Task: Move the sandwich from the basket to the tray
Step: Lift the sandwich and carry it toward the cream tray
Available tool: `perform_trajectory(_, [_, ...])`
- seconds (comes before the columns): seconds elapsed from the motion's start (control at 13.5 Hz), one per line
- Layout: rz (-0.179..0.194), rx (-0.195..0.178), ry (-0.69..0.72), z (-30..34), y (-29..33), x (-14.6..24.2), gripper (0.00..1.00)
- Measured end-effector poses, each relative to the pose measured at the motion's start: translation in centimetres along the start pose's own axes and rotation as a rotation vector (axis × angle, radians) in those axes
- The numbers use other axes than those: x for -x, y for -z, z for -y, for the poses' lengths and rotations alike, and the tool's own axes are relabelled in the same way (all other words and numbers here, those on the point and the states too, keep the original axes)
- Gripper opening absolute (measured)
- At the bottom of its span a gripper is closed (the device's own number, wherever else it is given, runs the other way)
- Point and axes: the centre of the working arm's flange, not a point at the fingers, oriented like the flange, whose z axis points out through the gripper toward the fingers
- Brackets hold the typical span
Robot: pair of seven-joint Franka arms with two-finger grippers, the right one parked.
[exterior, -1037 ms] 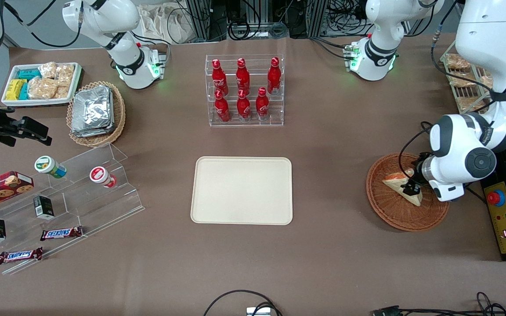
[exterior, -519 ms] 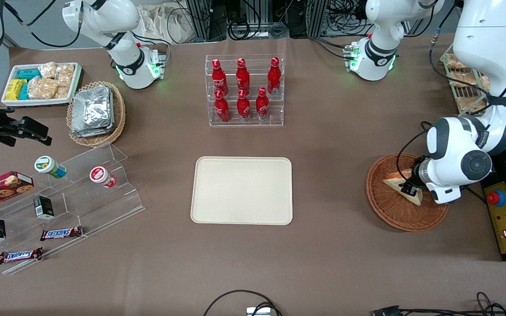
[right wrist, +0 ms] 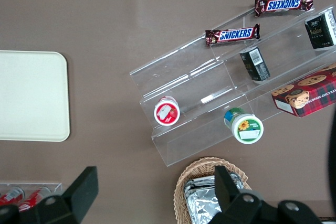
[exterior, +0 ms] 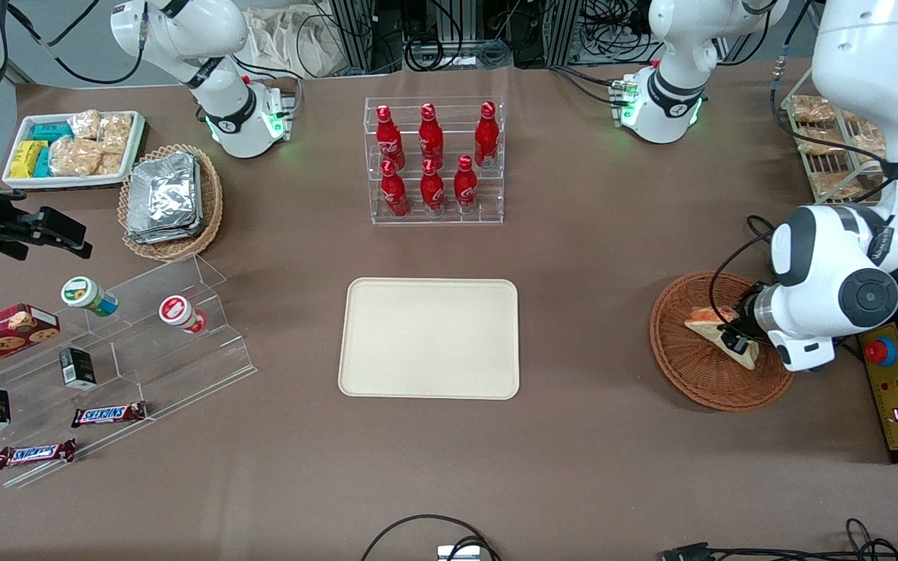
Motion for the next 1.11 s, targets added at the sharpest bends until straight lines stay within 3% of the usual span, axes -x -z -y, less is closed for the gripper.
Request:
perform_trajectory(0.15, [0.004,0.001,-0.115,-1.9,4.7,3.8,0.18])
perform_trajectory(0.37, [0.020,-0.006,-0.463,-4.1,10.7,11.5,0.18])
perform_trajectory(0.52, [0.014,0.008,-0.626,-5.9,11.2,17.5,0.18])
perform_trajectory(0.67, [0.001,0.042,-0.750,-8.7,9.3,24.2,0.18])
perform_trajectory(0.81, [0.021,0.050,-0.842,-11.5,5.5,29.8,0.17])
perform_trajectory(0.96, [0.067,0.043,-0.885,-14.5,1.5,32.5,0.16])
perform_trajectory(1.11, [0.086,0.036,-0.896,-17.0,-2.1,33.2,0.16])
